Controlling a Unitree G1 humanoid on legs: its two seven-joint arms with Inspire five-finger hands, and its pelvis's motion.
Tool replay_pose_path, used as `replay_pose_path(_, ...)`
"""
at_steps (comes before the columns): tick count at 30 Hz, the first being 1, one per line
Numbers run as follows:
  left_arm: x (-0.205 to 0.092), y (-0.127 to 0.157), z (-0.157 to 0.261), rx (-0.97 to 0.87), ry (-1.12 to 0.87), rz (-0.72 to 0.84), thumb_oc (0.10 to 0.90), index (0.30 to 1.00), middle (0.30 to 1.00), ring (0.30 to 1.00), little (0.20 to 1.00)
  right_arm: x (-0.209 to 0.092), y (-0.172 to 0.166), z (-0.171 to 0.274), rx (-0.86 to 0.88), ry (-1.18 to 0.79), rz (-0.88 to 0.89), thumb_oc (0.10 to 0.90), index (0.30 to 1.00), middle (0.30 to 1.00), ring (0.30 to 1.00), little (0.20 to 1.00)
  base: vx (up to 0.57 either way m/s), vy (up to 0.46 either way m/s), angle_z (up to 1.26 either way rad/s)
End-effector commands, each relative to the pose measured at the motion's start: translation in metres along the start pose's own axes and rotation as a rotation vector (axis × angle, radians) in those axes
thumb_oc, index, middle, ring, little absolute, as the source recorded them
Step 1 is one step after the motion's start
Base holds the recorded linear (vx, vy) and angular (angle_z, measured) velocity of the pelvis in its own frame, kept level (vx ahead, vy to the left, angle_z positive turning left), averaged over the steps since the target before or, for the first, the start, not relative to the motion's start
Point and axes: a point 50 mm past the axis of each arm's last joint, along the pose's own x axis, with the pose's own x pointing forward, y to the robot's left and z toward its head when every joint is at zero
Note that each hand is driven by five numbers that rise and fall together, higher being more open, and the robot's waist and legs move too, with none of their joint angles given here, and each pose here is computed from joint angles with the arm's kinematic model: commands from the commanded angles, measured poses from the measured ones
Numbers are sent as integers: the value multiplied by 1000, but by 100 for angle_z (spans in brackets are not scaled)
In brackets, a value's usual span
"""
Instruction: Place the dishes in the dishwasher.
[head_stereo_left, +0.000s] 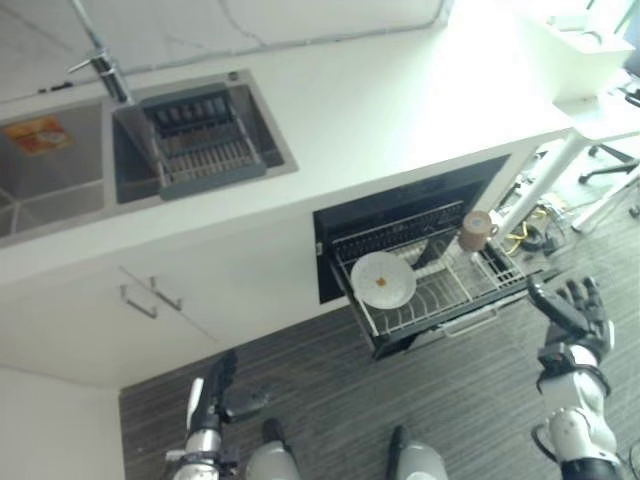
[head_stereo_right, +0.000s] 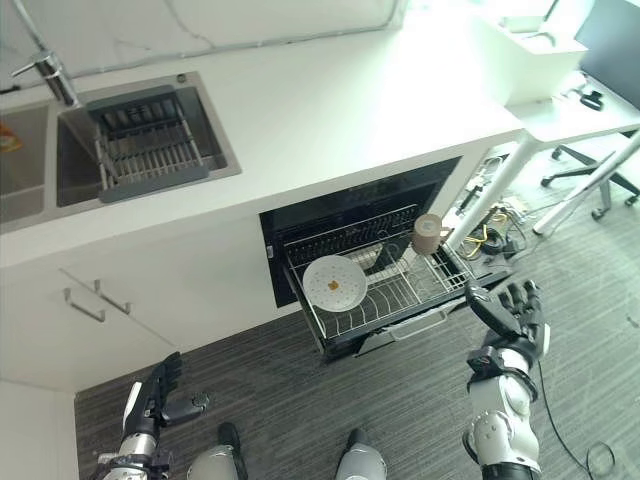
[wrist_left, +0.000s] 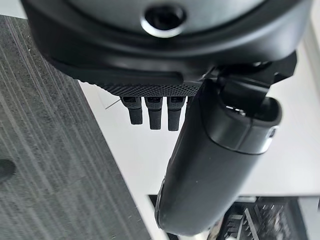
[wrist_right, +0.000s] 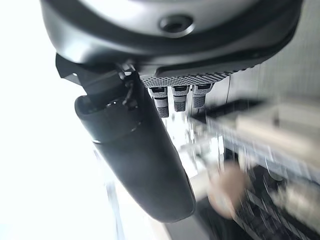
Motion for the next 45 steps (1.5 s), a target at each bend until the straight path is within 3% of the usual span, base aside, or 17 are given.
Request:
replay_pose_path(1,10,3,24,20,-137,-13,800,900,900,900,900,13,8,47,165,-202,-56,800,900,900,900,900,7,6,-15)
replay_pose_path(3,10,3,20,28,-120,-19,800,900,900,900,900,15,-6,39,181,-149,-118,800,900,900,900,900,16,0,-18)
replay_pose_path(8,13,-2,16,58,-87,-65,800,900,900,900,900,20,-48,-21,423,198,-280,800,900,900,900,900,17,-30,2)
replay_pose_path(9,14,-4,15,63,-81,-74,800,900,900,900,900,20,-50,-29,480,243,-307,676,714,714,714,714,26,-37,4)
replay_pose_path(10,14,-5,14,67,-77,-81,800,900,900,900,900,20,-53,-34,526,274,-329,676,714,714,714,714,30,-36,3)
replay_pose_path(12,14,-7,11,79,-62,-100,800,900,900,900,900,18,-58,-48,588,333,-379,400,300,300,300,300,44,-32,8)
replay_pose_path(20,7,-13,-9,120,24,-138,800,900,900,900,900,22,-69,-66,729,485,-491,400,300,300,300,300,52,-30,24)
replay_pose_path(31,4,-13,-17,103,71,-125,800,900,900,900,900,38,-68,-44,701,456,-521,400,300,300,300,300,40,-5,23)
replay_pose_path(40,4,-12,-16,84,68,-104,800,900,900,900,900,54,-48,-24,654,406,-452,400,300,300,300,300,34,17,29)
replay_pose_path(41,3,-5,-18,98,77,-91,800,900,900,900,900,67,-33,2,631,358,-412,400,300,300,300,300,120,10,26)
replay_pose_path(45,5,-1,-15,101,72,-89,800,900,900,900,900,79,-16,30,621,304,-359,400,300,300,300,300,61,6,67)
